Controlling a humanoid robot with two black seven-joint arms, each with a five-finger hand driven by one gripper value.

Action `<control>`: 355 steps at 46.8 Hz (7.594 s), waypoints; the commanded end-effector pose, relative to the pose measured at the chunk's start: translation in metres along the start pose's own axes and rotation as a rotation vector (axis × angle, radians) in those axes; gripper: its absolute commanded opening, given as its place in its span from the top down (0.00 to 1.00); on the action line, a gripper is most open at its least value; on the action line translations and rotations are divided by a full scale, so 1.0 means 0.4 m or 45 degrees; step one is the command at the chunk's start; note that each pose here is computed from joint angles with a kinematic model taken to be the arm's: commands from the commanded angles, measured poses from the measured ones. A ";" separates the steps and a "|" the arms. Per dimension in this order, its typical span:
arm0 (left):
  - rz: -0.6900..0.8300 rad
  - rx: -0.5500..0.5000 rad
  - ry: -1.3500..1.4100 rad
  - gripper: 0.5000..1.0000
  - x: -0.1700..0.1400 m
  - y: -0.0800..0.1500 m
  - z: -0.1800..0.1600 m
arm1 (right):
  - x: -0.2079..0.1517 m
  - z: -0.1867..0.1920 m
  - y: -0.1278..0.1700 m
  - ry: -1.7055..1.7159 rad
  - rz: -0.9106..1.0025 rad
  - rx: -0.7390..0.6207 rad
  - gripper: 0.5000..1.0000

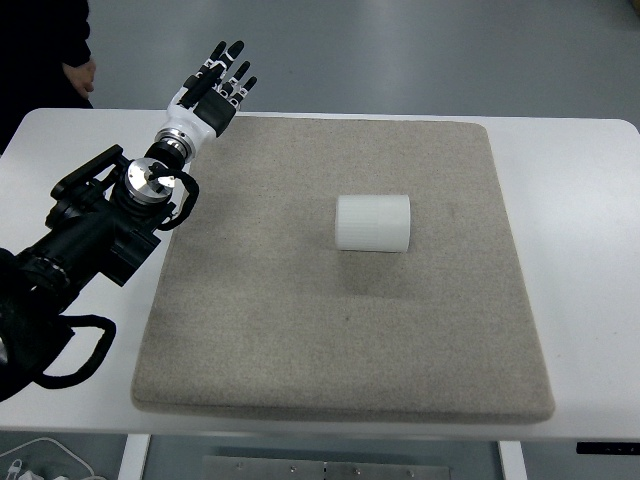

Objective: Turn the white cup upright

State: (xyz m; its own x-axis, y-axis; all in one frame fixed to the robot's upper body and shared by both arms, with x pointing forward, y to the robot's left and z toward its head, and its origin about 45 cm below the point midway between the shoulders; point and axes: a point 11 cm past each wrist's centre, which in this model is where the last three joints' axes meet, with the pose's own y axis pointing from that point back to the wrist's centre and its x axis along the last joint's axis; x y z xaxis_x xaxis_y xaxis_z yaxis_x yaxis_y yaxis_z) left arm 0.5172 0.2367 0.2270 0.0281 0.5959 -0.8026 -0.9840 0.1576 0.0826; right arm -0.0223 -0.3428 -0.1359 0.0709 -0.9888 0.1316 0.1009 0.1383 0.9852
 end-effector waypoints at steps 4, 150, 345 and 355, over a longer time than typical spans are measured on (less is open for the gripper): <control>0.000 0.000 0.005 0.01 0.005 0.002 -0.002 | 0.000 0.000 0.000 0.000 0.000 0.000 0.14; -0.911 0.710 -2.634 0.02 -0.387 0.126 -0.250 | 0.000 0.000 0.000 0.000 0.000 0.000 0.14; -0.691 -0.137 -0.870 0.85 -0.139 0.078 -0.017 | -0.005 0.002 0.000 0.005 -0.013 -0.002 0.14; -0.647 -0.044 -0.901 0.86 -0.082 0.091 -0.088 | -0.004 0.007 -0.001 0.005 -0.012 -0.006 0.14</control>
State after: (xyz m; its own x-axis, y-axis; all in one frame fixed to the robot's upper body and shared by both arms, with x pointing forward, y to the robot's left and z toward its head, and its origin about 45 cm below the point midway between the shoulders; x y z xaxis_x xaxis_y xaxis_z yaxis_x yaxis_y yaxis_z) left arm 0.4773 0.1988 0.2489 0.5614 0.8072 -0.1821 -0.8210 0.5159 -0.2445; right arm -0.0247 -0.3409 -0.1361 0.0744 -0.9899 0.1204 0.1056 0.1279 0.9862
